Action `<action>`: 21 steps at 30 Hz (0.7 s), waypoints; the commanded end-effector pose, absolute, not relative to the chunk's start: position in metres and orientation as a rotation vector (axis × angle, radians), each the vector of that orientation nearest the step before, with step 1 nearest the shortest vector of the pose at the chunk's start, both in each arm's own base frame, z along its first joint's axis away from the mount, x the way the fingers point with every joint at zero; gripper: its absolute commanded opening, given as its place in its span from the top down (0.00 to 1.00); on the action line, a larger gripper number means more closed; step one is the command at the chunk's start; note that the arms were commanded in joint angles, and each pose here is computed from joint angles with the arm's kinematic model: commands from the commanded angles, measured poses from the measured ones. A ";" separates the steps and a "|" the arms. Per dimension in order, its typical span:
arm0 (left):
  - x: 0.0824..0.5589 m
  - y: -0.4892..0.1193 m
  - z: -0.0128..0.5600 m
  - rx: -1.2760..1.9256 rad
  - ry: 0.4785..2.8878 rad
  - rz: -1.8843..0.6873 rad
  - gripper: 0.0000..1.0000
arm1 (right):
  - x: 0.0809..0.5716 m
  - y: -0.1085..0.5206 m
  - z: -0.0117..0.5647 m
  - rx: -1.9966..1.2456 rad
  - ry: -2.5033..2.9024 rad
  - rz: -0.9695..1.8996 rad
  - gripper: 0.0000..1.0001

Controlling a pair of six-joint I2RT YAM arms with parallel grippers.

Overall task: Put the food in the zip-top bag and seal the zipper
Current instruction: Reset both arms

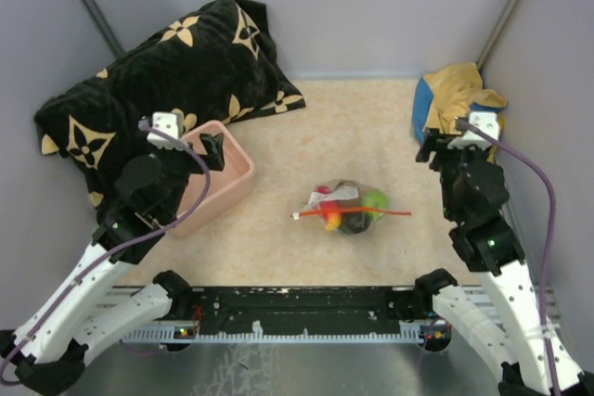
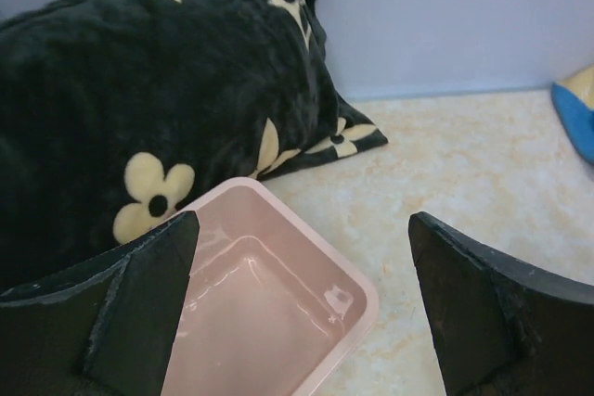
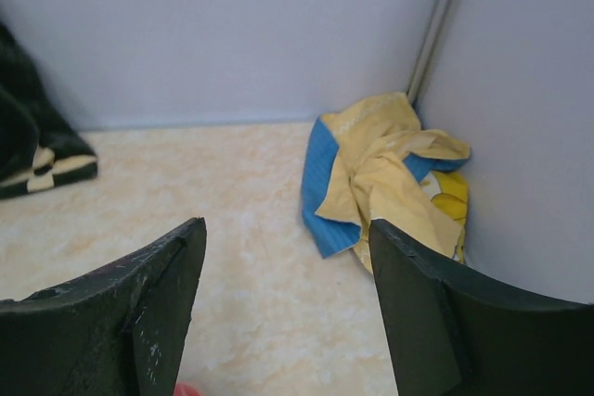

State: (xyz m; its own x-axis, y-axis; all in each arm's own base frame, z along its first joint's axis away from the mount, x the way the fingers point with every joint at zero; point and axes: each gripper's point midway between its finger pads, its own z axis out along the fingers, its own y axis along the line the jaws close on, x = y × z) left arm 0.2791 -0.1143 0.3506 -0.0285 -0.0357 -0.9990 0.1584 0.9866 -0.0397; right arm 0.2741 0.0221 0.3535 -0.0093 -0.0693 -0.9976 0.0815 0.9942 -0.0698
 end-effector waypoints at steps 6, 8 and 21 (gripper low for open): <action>0.251 -0.067 0.410 -0.059 1.374 -0.124 0.00 | 0.237 -0.016 0.407 0.237 1.322 -0.121 0.28; 0.249 -0.063 0.411 -0.069 1.370 -0.119 0.00 | 0.233 -0.018 0.409 0.243 1.310 -0.115 0.28; 0.244 -0.058 0.411 -0.083 1.368 -0.123 0.00 | 0.224 -0.022 0.412 0.255 1.284 -0.107 0.26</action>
State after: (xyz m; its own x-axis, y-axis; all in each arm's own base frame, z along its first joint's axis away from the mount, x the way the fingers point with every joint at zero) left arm 0.2468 -0.0638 0.4077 0.1796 -0.1296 -0.9752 0.0542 0.9911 -0.1218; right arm 0.2293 -0.0153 0.3975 0.2243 0.0360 -0.9739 0.2006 0.9762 0.0823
